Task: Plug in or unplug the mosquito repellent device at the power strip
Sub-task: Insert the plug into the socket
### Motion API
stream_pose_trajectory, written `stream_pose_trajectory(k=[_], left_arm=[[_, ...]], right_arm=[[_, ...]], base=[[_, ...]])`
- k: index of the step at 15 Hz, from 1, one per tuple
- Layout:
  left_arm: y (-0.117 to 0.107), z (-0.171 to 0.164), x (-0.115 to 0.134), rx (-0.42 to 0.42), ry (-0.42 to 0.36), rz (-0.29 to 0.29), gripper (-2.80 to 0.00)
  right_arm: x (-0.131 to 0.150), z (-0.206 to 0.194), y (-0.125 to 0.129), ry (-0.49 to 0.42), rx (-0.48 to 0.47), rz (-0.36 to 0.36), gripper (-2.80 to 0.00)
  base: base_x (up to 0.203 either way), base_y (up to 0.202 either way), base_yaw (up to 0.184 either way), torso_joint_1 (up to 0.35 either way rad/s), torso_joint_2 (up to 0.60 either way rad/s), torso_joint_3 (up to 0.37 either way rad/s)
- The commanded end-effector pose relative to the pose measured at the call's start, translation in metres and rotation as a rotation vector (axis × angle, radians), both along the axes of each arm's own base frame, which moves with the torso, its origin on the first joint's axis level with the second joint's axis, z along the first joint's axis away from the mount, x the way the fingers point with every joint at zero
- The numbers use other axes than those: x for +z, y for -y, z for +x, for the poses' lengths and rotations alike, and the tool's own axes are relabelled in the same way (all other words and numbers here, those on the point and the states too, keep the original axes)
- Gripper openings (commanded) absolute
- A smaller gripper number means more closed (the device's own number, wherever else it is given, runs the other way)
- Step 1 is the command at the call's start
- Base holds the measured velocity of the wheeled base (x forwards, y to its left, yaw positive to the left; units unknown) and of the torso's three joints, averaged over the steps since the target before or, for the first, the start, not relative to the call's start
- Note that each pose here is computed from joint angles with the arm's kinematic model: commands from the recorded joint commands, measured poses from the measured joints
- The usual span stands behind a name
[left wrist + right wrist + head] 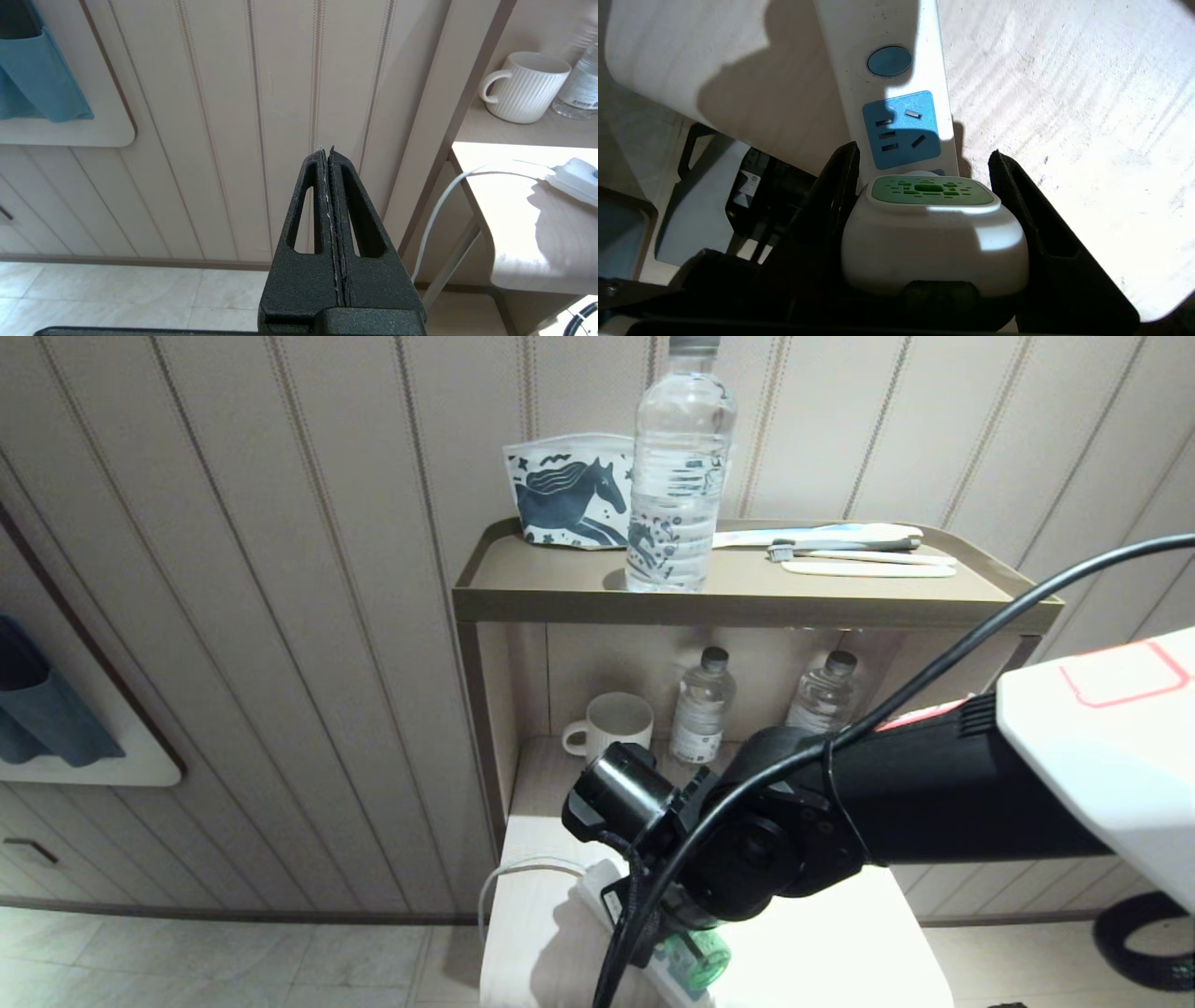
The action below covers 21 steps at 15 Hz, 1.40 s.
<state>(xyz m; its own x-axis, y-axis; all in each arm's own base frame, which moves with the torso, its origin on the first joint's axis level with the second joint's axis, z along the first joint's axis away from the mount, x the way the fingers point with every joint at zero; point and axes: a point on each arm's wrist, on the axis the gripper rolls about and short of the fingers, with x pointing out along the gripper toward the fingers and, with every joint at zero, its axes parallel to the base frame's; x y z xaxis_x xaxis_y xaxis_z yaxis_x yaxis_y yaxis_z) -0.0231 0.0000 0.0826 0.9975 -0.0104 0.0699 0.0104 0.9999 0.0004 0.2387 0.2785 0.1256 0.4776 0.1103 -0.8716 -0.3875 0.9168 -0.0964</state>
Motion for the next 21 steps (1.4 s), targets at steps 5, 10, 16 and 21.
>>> stream_pose_trajectory(k=[5,10,16,21], left_arm=[[0.0,0.0,0.0,-0.001,0.001,-0.001,-2.8],[0.0,0.0,0.0,0.0,0.001,-0.001,-2.8],[0.0,0.0,0.0,0.0,0.001,-0.001,-2.8],[0.0,0.0,0.0,0.001,0.001,-0.002,-2.8]], right_arm=[[-0.019,0.01,-0.016,0.046,-0.04,0.044,-2.8],[-0.027,0.012,-0.016,0.061,-0.063,0.01,-2.8],[-0.024,0.013,-0.017,0.094,-0.071,0.032,-2.8],[-0.03,0.013,-0.014,0.099,-0.141,0.057,-2.8]], base=[[0.0,0.0,0.0,0.0,0.0,0.0],[0.0,0.0,0.0,0.0,0.0,0.0],[0.0,0.0,0.0,0.0,0.0,0.0],[0.0,0.0,0.0,0.0,0.0,0.0]])
